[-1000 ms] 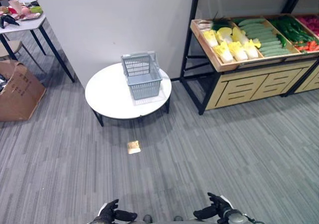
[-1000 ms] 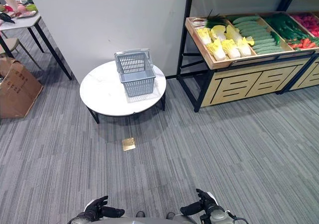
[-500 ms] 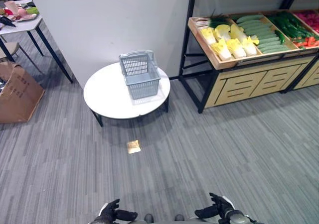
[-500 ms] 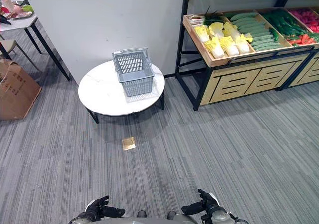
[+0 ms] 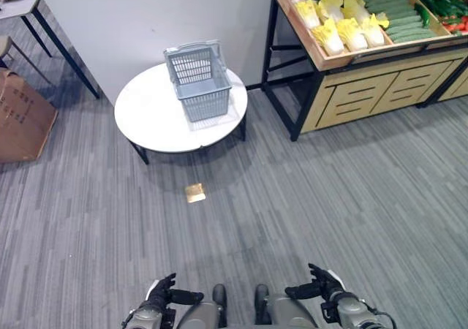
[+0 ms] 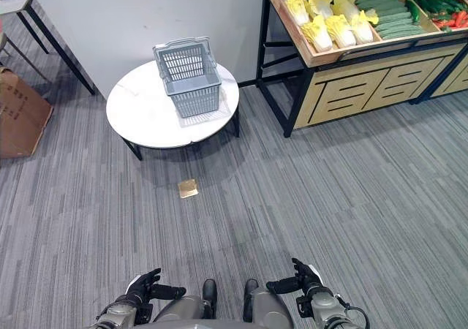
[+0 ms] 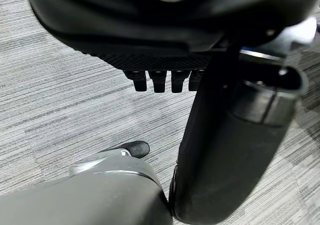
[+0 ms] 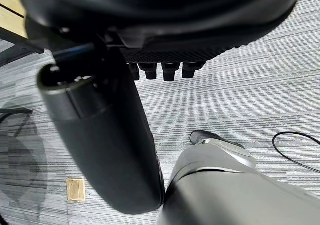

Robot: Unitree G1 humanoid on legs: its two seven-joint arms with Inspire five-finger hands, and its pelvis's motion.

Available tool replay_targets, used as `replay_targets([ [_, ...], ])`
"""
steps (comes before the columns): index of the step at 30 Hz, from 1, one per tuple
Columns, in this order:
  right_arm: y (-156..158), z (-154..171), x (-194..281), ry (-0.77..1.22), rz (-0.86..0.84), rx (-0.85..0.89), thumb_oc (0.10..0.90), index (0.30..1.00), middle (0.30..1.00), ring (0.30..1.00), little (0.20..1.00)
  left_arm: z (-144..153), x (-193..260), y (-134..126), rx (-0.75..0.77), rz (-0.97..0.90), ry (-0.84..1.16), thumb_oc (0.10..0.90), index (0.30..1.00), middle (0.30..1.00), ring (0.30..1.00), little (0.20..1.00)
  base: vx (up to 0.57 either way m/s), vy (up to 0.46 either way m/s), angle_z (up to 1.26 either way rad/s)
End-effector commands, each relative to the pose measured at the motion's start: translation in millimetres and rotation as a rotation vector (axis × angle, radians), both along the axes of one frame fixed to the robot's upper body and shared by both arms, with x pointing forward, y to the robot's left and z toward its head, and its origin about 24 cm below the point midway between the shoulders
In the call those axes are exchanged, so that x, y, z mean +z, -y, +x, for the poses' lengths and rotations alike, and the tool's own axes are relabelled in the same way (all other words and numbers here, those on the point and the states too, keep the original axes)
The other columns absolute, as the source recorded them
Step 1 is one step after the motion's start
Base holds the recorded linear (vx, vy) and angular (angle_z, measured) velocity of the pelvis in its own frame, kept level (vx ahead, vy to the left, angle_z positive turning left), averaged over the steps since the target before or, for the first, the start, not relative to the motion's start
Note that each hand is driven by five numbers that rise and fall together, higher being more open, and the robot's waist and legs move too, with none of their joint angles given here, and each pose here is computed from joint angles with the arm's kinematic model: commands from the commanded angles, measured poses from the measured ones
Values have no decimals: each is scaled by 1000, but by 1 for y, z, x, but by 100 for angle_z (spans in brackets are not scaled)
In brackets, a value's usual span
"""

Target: Get the vegetables into the basket

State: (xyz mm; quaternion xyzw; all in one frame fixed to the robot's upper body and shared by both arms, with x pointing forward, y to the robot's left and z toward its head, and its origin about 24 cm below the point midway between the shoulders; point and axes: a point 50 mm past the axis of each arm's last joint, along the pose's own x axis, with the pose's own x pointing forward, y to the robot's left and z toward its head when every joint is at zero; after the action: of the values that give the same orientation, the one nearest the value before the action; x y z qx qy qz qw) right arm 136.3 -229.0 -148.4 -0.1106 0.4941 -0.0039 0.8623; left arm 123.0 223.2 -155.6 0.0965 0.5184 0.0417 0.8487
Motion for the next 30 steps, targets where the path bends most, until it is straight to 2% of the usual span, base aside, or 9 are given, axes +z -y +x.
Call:
replay_targets([
  [1,18,-38,-7,-128,-70,21,900,1000,1000,1000,1000,-32,-6,-10,-12,35,-99,900,1000,1000,1000,1000,0,0,0],
  [30,16,-60,-14,-210,-83,26,900,1000,1000,1000,1000,-55,-10,-13,9,44,-171,900,1000,1000,1000,1000,18,-3,0],
])
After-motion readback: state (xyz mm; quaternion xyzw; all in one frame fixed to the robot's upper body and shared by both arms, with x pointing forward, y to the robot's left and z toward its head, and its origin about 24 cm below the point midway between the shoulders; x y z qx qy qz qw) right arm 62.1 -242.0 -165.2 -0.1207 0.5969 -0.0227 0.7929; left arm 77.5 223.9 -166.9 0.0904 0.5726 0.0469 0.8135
